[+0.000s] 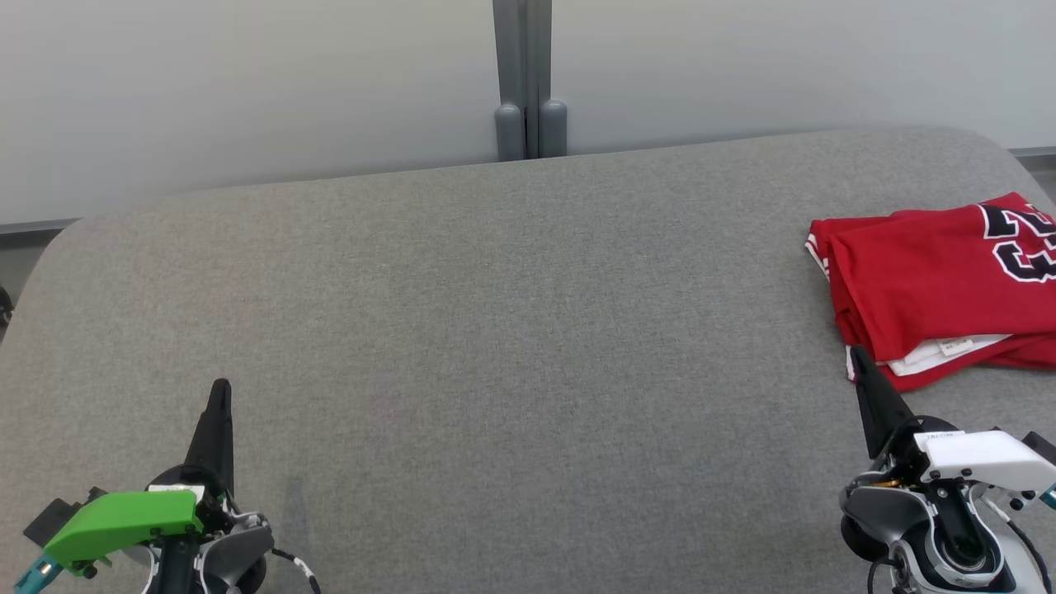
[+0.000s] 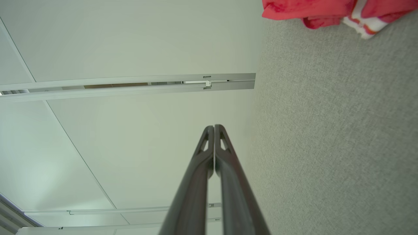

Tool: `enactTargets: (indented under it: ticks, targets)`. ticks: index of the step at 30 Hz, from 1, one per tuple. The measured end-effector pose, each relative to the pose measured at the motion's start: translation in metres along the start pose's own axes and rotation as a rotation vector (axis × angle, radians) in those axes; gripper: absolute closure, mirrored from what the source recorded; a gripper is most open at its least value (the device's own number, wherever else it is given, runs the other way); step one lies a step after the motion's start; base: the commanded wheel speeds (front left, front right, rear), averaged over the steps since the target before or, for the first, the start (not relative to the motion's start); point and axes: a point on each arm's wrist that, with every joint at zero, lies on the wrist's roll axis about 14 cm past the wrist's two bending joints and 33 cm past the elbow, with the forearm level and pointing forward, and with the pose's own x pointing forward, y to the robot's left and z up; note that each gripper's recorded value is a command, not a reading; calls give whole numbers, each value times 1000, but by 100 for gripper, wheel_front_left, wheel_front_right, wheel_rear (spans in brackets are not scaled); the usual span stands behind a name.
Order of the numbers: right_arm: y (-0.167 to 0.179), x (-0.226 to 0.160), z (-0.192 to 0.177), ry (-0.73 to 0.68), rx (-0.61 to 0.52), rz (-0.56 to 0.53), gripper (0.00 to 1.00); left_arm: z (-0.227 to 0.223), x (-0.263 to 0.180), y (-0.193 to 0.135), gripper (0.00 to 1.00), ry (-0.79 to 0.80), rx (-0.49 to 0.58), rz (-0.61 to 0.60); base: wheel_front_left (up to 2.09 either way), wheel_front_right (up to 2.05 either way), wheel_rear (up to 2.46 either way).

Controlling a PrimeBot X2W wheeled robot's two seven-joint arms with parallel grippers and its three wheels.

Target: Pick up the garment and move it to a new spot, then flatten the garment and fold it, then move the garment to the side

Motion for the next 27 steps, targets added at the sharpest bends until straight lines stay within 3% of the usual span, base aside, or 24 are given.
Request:
enactTargets:
  ticks: [27]
  targets:
    - [0,0,0,0,0,0,100,0,0,0,100,0,0,-1,0,0,0]
